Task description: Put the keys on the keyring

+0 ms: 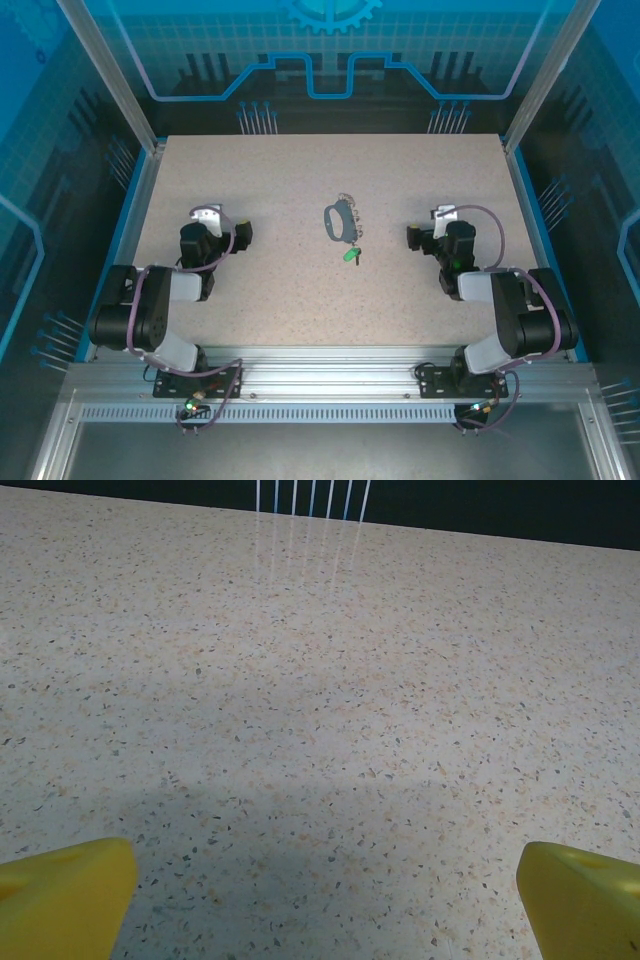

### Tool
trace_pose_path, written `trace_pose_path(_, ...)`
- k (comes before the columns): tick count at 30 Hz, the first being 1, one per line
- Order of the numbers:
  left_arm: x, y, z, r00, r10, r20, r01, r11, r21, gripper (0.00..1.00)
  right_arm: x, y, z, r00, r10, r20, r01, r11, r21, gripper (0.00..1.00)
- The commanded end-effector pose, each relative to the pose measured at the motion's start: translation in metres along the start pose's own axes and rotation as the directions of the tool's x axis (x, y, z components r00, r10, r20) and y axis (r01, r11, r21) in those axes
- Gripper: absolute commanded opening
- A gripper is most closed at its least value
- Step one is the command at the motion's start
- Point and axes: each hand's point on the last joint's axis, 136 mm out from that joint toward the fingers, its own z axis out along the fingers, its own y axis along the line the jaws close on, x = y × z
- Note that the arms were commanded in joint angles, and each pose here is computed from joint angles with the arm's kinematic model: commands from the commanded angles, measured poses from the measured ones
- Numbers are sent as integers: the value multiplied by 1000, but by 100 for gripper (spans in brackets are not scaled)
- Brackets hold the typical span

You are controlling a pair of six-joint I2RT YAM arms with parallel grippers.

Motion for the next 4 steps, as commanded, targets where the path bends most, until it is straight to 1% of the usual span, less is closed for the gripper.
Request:
trace_pose_path(1,-6,0,3,1000,20,12,-20,1000,-5,99,-14,4,4,999,-16,32,17,999,-37,100)
trace_pose_path(4,-6,1,3,1000,19,11,-19,1000,-8,99,-14,4,3,999,-17,36,19,999,-38,100)
